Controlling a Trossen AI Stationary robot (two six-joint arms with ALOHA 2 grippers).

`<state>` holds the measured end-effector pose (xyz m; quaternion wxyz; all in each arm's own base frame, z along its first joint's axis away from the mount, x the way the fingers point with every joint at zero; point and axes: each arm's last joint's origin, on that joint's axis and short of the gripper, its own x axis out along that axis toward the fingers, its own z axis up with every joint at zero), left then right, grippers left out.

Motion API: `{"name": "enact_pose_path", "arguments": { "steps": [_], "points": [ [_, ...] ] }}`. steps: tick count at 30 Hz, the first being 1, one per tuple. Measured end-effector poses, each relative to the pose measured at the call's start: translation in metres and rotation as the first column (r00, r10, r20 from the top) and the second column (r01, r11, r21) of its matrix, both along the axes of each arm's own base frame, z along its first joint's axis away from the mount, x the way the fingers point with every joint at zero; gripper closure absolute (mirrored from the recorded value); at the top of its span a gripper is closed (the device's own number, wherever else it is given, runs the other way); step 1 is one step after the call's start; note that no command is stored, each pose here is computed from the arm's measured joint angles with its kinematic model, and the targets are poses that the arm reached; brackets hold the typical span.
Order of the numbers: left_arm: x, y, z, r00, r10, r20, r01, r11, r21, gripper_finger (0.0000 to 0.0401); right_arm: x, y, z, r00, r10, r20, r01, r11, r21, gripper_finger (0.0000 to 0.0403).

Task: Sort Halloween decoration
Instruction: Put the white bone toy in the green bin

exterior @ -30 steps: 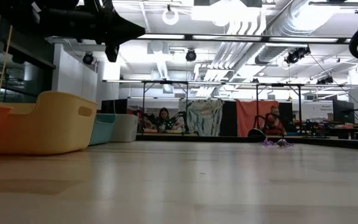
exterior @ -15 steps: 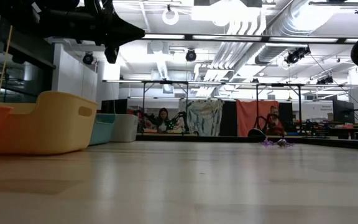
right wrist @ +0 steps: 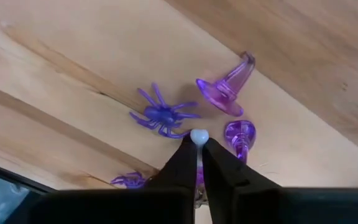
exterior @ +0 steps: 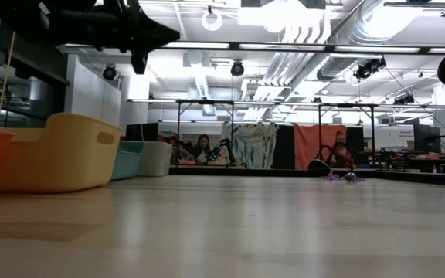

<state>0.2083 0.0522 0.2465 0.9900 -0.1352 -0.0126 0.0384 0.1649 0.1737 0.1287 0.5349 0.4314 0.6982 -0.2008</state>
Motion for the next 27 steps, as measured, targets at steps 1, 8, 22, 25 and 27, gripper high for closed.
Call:
{"name": "enact_pose_path", "arguments": {
  "steps": [1, 8, 22, 25, 27],
  "points": [
    [-0.001, 0.002, 0.002, 1.000, 0.009, 0.019, -0.009, 1.000, 0.005, 0.0401, 0.000, 0.000, 0.001, 1.000, 0.008, 0.009, -0.008, 1.000, -0.004, 0.0391],
    [-0.006, 0.014, 0.006, 0.997, 0.072, 0.041, -0.072, 0.997, -0.007, 0.0401, 0.003, 0.001, 0.018, 0.994, 0.089, 0.061, -0.087, 0.996, -0.022, 0.0399],
    [-0.008, 0.015, 0.016, 0.994, 0.006, 0.109, 0.008, 0.992, -0.128, 0.0401, -0.008, -0.033, 0.106, 0.848, 0.298, 0.438, -0.291, 0.953, -0.086, 0.0402],
    [-0.007, 0.014, 0.024, 0.989, -0.057, 0.134, 0.077, 0.986, -0.145, 0.0401, -0.006, -0.056, 0.119, 0.801, 0.285, 0.526, -0.210, 0.957, -0.199, 0.0402],
    [-0.006, 0.013, 0.029, 0.986, -0.079, 0.146, 0.100, 0.984, -0.146, 0.0401, -0.002, -0.073, 0.122, 0.789, 0.280, 0.547, -0.133, 0.947, -0.294, 0.0402]
  ]
}}
